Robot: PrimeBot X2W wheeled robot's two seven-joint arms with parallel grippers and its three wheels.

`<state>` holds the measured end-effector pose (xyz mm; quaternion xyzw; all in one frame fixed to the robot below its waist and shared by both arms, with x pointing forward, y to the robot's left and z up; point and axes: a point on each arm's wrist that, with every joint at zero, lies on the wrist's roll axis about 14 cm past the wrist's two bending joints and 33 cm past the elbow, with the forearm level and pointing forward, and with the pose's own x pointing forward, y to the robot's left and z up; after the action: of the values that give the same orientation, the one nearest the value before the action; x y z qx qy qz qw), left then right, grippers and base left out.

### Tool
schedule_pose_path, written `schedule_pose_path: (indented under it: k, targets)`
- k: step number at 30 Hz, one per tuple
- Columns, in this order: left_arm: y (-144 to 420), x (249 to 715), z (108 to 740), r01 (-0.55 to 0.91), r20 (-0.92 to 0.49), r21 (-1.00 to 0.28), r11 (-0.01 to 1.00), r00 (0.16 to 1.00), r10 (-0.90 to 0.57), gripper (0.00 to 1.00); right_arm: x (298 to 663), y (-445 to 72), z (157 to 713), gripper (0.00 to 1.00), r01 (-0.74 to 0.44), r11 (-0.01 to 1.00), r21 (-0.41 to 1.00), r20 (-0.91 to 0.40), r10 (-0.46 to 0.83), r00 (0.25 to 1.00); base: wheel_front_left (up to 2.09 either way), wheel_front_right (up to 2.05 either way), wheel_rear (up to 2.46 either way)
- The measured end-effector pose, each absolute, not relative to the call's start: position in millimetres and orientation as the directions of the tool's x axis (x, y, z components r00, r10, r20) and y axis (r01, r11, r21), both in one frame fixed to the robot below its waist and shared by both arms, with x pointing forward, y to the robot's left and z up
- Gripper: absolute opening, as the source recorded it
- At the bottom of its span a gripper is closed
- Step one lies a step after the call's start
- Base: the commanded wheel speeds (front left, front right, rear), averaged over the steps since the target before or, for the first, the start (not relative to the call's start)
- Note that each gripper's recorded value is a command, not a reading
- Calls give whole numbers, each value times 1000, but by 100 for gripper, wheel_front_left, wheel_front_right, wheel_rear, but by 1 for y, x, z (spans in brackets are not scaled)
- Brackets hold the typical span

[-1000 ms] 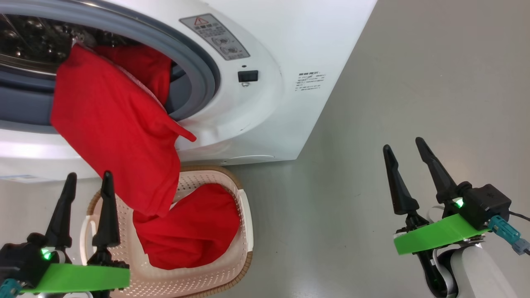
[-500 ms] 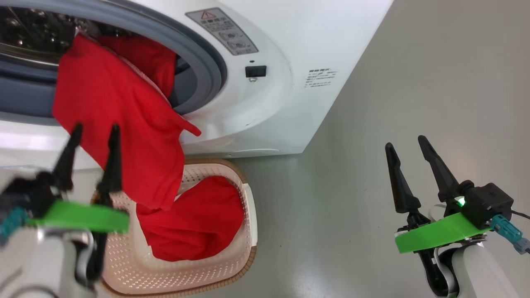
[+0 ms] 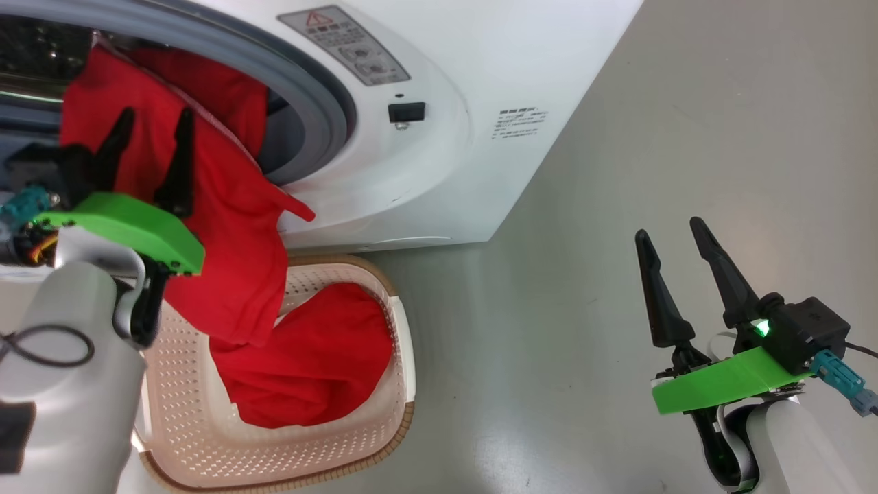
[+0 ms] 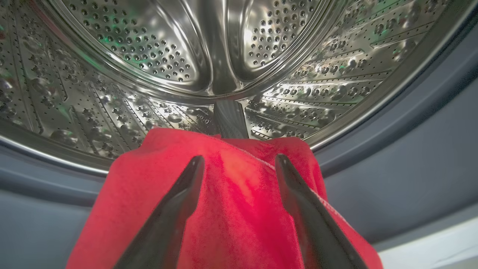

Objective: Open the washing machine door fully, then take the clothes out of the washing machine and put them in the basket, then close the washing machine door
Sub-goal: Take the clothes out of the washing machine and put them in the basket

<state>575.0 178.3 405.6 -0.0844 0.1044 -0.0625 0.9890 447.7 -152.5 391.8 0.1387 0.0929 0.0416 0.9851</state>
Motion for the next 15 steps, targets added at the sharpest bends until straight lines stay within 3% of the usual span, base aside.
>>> schedule_pose_path:
  k: [15]
  targets:
    - [174, 587, 366, 116, -426, -116, 986, 891, -155, 100, 446, -153, 388, 100, -53, 957, 286, -181, 108, 978, 0, 0, 0]
